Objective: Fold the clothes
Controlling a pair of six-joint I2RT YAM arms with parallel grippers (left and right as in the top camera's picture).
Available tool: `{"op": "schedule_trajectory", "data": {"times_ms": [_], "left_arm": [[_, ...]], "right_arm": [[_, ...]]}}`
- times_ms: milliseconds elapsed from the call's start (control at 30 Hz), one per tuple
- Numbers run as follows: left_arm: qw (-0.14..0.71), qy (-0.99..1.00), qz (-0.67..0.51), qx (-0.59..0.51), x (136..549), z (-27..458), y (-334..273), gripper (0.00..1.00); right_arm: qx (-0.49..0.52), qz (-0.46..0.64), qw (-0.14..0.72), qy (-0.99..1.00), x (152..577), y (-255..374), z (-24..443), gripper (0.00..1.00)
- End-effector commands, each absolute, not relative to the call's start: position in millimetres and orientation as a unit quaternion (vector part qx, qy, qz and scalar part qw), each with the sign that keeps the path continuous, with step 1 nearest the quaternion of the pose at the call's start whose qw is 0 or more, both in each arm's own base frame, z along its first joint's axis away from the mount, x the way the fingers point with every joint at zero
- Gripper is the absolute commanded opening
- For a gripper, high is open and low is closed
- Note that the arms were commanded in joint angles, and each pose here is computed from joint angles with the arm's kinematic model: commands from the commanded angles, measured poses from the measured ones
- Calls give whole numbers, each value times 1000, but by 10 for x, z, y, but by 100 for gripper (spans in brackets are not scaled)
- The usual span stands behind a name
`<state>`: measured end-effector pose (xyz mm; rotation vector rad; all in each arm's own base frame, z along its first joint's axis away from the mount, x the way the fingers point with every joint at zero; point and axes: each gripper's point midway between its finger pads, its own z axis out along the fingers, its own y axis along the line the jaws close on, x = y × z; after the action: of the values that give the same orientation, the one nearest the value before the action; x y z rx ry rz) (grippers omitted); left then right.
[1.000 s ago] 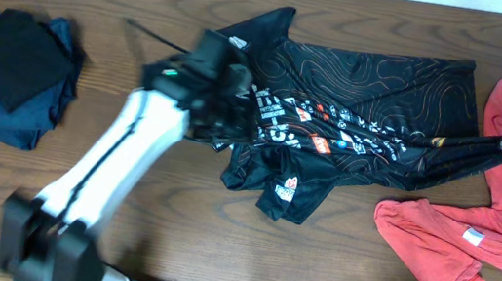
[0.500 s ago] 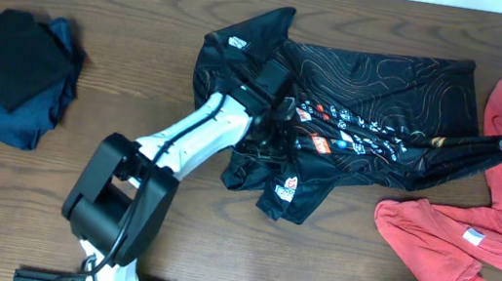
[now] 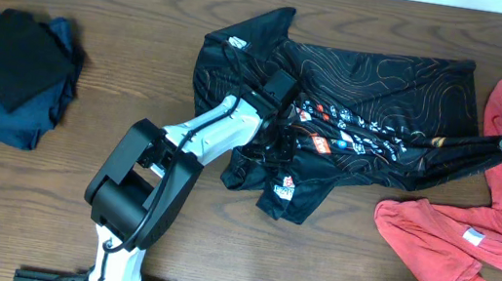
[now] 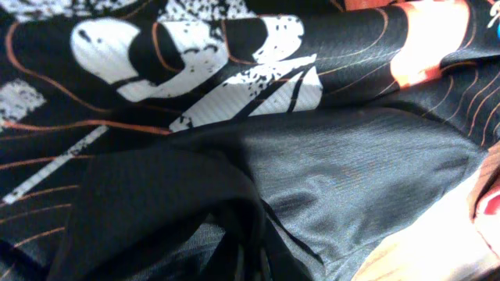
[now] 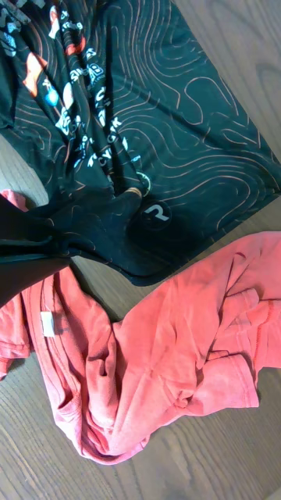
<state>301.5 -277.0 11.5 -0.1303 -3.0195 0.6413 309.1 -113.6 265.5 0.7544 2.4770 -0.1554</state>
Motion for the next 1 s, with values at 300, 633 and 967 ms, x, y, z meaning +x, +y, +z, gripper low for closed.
{"op": "schedule_trajectory", "data": {"times_ms": [300, 633, 967], "left_arm": [[-143, -963, 223, -48, 3231, 1763, -1948, 6], [-455, -852, 258, -14, 2665, 3758, -1014, 6], [-661, -717, 220, 13, 1919, 4896, -537, 6]], "right_arm": [[271, -56, 266, 924, 3071, -1129, 2637, 1], [254, -42, 360, 897, 2891, -1007, 3177, 1], [235, -45, 553, 798, 2590, -914, 4239, 1]]}}
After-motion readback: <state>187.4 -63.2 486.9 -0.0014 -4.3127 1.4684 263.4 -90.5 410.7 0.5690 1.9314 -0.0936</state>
